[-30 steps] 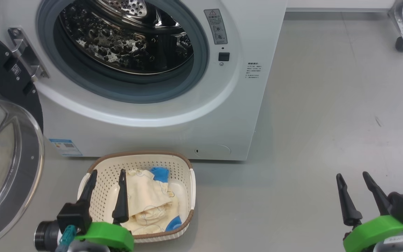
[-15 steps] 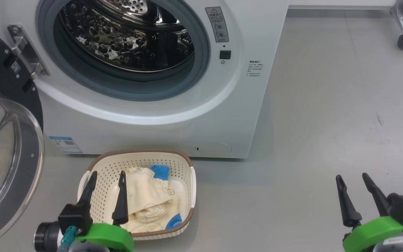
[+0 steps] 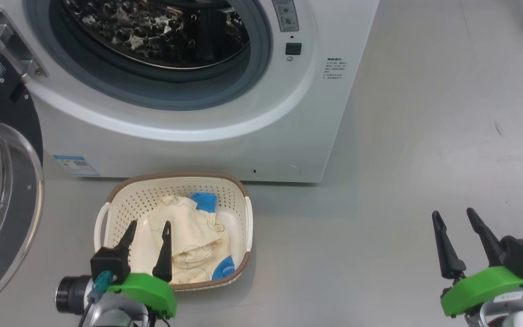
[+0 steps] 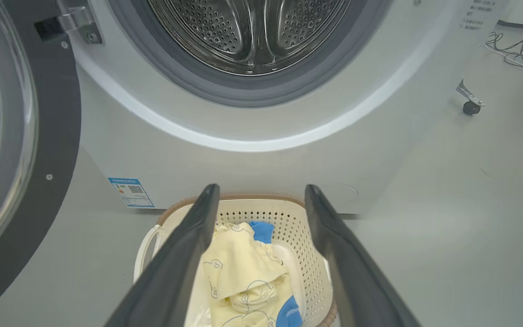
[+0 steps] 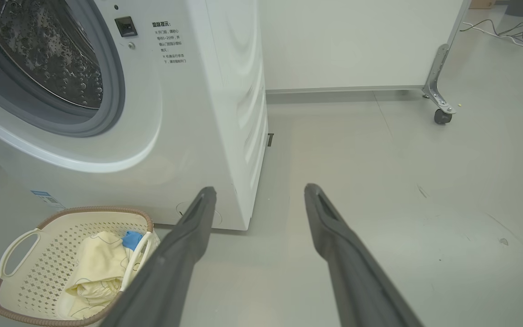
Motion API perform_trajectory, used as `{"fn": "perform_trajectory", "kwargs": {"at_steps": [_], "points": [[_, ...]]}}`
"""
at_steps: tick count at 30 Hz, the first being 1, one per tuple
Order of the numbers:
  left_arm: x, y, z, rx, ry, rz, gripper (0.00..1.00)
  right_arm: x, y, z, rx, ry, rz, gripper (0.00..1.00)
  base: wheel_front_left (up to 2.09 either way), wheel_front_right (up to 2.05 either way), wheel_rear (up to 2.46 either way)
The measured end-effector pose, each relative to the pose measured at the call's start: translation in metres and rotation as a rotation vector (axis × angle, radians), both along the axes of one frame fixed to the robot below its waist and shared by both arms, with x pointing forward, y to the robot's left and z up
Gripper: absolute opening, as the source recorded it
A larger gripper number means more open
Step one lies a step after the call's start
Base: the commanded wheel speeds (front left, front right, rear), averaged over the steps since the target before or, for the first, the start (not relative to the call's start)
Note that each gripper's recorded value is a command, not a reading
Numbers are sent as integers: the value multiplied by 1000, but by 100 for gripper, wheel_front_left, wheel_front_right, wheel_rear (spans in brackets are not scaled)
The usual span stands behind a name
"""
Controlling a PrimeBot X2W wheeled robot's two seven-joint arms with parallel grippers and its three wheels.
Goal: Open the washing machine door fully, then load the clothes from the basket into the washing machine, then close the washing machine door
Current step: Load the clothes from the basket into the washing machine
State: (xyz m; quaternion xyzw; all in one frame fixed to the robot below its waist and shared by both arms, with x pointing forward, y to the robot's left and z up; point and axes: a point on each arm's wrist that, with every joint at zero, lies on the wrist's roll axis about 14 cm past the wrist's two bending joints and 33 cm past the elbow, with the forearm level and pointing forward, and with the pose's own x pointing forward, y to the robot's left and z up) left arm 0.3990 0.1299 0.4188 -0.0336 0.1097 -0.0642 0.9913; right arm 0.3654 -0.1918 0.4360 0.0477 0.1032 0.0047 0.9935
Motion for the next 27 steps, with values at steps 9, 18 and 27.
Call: {"fn": "perform_trajectory", "kwargs": {"at_steps": [9,18,27], "points": [[42,-12,-64,-7,213,-66,100,35,8,-18,12,27,19,100,0,0,0],[78,-17,-139,-16,440,-96,100,65,8,-54,19,77,17,100,0,0,0],[88,-21,-217,-49,666,-92,100,71,-7,-98,8,161,-20,100,0,0,0]]}}
